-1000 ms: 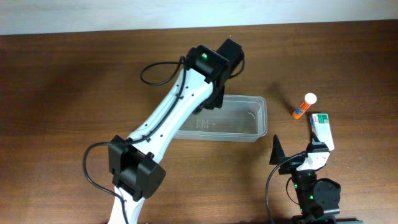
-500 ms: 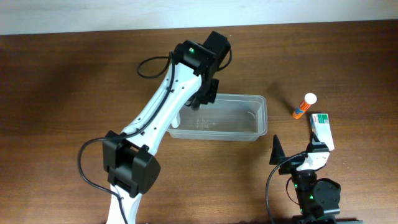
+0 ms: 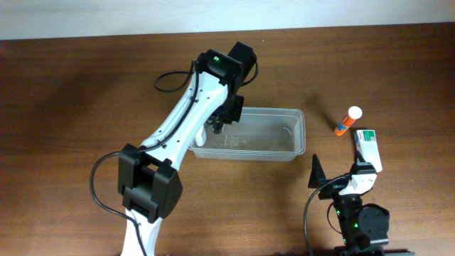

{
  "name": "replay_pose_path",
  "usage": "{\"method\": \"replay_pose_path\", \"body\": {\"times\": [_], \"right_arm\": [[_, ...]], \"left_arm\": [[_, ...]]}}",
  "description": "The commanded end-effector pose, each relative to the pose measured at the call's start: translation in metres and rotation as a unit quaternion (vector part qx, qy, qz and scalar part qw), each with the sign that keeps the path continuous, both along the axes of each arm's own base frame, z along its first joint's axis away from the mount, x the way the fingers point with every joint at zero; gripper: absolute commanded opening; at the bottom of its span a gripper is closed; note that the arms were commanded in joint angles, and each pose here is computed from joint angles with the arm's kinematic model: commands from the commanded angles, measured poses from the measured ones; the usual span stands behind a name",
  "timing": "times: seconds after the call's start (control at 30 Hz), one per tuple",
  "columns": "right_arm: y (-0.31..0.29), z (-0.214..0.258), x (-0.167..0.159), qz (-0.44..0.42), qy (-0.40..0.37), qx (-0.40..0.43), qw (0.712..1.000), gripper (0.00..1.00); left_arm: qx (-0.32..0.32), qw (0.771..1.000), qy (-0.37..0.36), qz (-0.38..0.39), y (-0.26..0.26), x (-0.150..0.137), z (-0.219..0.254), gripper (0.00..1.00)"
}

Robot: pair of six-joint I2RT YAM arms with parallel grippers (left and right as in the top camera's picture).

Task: Pack container
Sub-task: 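Lower the brown bottle beside the spray bottle and open gripper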

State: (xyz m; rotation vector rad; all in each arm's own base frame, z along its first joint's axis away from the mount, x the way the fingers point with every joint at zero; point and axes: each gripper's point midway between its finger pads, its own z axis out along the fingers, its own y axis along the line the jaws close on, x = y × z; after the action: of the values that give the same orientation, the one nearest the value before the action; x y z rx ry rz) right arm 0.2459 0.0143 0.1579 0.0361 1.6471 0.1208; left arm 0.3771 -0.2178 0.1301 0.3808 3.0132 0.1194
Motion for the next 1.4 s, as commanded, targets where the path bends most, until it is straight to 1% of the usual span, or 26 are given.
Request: {"method": "replay_pose_path", "body": {"times": [0.0, 0.17, 0.47, 0.77, 1.23, 1.3, 1.37], "right_arm": [[0.000, -0.004, 0.000, -0.002, 0.004, -0.003, 1.000, 0.98], [0.000, -0.004, 0.000, -0.002, 0.004, -0.003, 1.000, 0.98], [0.000, -0.004, 0.000, -0.002, 0.004, -0.003, 1.000, 0.98], [0.000, -0.004, 0.000, -0.002, 0.004, -0.003, 1.000, 0.98], [0.000, -0.004, 0.000, -0.002, 0.004, -0.003, 1.000, 0.98], [0.000, -0.004, 0.000, -0.002, 0.004, -0.003, 1.000, 0.98], [0.000, -0.004, 0.000, -0.002, 0.004, -0.003, 1.000, 0.98]], "left_arm": [[0.003, 1.000, 0.008, 0.008, 0.001, 0.000, -0.009, 0.01], [0.009, 0.999, 0.002, 0.031, 0.003, 0.002, -0.010, 0.00], [0.015, 0.999, 0.014, 0.035, 0.005, -0.002, -0.027, 0.00], [0.013, 0.999, 0.007, 0.040, 0.004, 0.002, -0.029, 0.01], [0.026, 0.998, 0.016, 0.052, 0.009, -0.003, -0.044, 0.01], [0.028, 0.998, 0.016, 0.051, 0.010, -0.003, -0.044, 0.02], [0.028, 0.998, 0.016, 0.051, 0.010, -0.003, -0.044, 0.09]]}}
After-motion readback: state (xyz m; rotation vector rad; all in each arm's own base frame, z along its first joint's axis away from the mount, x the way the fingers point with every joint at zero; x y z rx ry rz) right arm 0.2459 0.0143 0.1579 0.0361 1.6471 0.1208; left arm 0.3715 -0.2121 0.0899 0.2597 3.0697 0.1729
